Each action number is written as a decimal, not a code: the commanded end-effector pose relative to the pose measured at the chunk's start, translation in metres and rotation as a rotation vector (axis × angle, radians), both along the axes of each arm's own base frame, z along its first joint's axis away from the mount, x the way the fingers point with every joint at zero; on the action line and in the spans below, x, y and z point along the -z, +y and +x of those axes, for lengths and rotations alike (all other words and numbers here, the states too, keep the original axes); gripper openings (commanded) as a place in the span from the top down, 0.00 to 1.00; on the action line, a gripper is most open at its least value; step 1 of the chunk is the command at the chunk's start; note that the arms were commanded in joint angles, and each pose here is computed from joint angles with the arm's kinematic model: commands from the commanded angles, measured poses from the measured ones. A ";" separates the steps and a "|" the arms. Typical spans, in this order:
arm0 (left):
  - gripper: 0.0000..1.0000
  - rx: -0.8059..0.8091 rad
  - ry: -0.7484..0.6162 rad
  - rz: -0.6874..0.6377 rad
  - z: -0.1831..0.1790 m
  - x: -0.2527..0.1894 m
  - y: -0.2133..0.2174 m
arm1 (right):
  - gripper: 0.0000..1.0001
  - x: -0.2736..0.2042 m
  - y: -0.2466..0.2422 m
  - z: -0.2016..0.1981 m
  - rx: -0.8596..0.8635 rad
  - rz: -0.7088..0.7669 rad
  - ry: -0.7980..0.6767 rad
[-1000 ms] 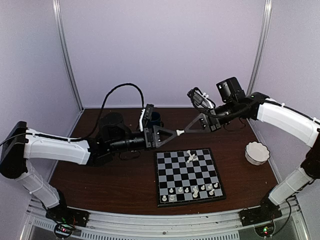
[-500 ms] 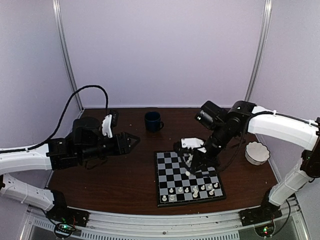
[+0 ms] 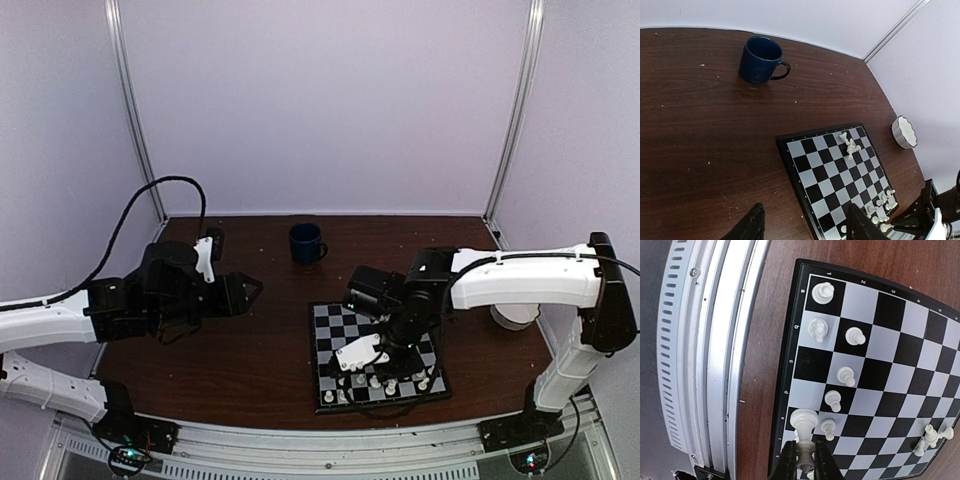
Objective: Set up the chess pieces on the board
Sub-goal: Place the queen at d1.
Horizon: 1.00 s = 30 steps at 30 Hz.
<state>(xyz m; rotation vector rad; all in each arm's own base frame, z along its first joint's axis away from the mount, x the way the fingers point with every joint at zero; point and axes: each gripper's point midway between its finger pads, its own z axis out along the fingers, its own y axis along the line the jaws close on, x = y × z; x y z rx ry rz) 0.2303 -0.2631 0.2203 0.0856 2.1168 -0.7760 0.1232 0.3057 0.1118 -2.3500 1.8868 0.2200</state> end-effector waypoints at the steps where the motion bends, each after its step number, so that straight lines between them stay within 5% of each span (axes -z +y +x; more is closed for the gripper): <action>1: 0.44 -0.024 -0.006 0.007 0.004 0.002 0.003 | 0.96 0.010 -0.002 0.002 -0.035 -0.065 -0.049; 30: 0.44 -0.024 0.008 0.035 0.004 0.012 0.005 | 0.95 0.052 0.003 -0.002 -0.115 -0.245 -0.117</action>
